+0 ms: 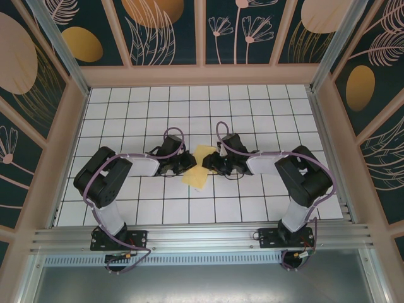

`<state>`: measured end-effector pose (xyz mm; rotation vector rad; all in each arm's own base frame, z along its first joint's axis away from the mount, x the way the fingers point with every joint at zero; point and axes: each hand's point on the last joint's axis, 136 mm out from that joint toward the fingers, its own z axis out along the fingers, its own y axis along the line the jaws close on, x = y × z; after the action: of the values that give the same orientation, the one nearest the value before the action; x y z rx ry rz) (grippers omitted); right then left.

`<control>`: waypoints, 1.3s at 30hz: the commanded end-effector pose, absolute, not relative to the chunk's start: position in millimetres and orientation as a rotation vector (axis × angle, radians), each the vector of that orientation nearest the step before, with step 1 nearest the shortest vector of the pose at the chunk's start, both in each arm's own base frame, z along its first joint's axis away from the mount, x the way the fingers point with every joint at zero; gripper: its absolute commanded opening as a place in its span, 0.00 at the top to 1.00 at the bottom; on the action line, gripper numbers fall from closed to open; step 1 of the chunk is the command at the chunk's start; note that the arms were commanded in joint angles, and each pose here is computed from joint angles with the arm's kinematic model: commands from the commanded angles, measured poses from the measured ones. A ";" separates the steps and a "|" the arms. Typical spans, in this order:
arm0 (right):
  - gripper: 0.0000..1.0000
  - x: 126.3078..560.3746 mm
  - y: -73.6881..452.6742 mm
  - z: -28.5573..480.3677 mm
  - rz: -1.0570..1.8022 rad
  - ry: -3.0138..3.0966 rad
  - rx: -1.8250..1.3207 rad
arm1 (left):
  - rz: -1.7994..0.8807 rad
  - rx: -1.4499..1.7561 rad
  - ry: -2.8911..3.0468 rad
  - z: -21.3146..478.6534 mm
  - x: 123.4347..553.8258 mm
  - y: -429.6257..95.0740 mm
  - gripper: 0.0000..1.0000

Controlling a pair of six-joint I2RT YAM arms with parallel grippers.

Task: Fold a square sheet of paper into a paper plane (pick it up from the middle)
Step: Turn over the paper at the center of the table.

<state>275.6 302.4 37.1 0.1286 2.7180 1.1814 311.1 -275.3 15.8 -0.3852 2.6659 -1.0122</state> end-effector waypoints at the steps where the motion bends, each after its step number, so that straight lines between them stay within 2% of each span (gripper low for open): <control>1: 0.59 272.2 311.2 40.7 1.247 2.696 0.083 | -1.008 -0.407 2.650 19.8 313.5 -271.8 0.86; 18: 0.73 260.2 318.1 26.0 1.267 2.716 0.026 | -1.015 -0.404 2.638 25.7 313.8 -271.6 0.86; 21: 0.78 260.0 316.3 28.3 1.254 2.713 0.023 | -1.021 -0.404 2.631 28.1 314.8 -272.0 0.86; 24: 0.87 260.5 314.7 33.9 1.246 2.701 0.014 | -1.033 -0.399 2.619 32.8 316.3 -273.1 0.85; 27: 0.92 261.2 311.7 39.1 1.216 2.702 0.006 | -1.090 -0.390 2.584 42.1 316.8 -277.8 0.79; 31: 0.97 265.5 305.3 51.7 1.169 2.689 0.003 | -1.136 -0.363 2.462 80.3 325.3 -277.9 0.72; 35: 0.97 272.3 289.2 72.1 1.010 2.690 -0.023 | -1.074 -0.365 2.384 99.9 329.4 -264.6 0.67; 39: 0.97 278.6 244.8 91.5 0.610 2.742 -0.049 | -0.962 -0.412 2.299 113.4 331.2 -239.4 0.65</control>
<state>276.2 284.7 77.1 -0.0047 2.7075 0.9386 324.8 -261.1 108.0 -0.3795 2.3683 -1.0723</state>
